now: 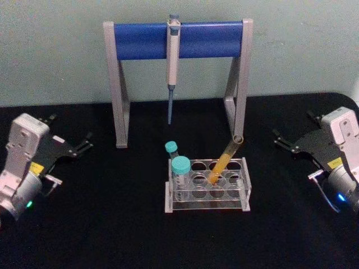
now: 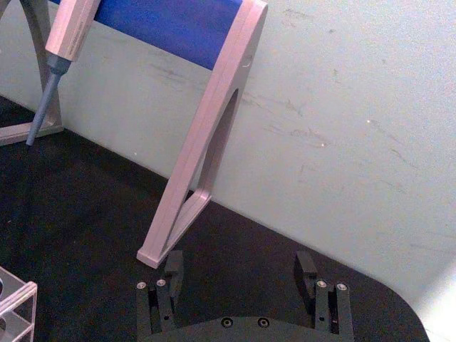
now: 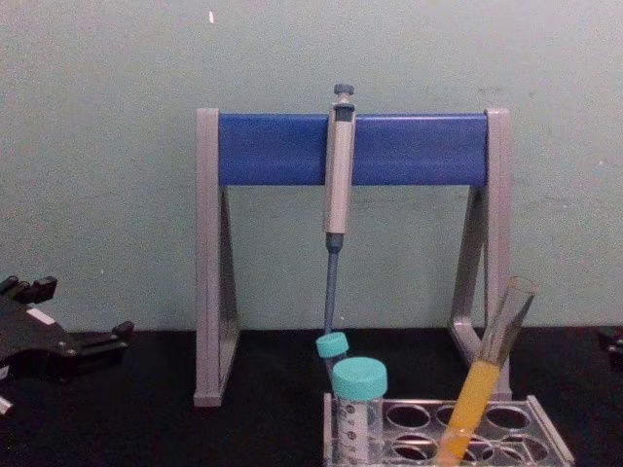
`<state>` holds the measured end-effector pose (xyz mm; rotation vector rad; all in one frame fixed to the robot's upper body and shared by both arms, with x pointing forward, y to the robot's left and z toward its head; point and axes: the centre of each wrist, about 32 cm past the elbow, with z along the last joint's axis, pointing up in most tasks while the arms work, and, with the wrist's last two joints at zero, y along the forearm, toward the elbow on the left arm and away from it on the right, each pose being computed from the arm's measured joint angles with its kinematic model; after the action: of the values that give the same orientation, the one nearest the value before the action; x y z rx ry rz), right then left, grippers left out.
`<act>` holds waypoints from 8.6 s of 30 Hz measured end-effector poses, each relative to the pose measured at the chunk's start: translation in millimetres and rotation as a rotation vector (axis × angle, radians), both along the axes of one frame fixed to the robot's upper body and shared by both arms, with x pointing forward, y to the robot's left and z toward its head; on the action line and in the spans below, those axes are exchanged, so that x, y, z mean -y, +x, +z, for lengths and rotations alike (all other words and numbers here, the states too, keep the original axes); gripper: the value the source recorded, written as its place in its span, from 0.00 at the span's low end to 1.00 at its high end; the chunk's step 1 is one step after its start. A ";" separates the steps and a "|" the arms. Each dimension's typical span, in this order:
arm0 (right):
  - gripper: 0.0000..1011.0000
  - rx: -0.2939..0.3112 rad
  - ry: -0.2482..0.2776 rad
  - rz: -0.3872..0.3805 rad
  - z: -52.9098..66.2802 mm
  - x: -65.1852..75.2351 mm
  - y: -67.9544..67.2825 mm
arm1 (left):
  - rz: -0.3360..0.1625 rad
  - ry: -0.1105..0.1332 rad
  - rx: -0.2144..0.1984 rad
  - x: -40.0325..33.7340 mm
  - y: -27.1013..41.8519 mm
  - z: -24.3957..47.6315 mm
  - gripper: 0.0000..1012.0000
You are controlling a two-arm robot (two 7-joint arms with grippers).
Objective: Pick up the test tube from the test tube rack, shake it, then place it back into the test tube rack.
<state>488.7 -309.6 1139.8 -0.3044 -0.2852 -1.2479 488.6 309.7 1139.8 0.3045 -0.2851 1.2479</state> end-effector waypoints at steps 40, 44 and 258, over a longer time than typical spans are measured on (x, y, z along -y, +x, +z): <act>0.99 0.000 0.000 0.000 0.0 0.0 0.0 | 0.000 0.000 0.000 0.0 0.0 0.0 0.99; 0.99 0.000 0.000 0.000 0.0 0.0 0.0 | 0.000 0.000 0.000 0.0 0.0 0.0 0.99; 0.22 -0.114 0.230 0.547 28.3 -34.1 0.1 | 0.000 0.000 0.000 0.0 0.0 0.0 0.99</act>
<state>488.7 -275.6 1168.1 -0.0866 -0.1111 -0.7108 488.6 309.7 1139.8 0.3045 -0.2850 1.2479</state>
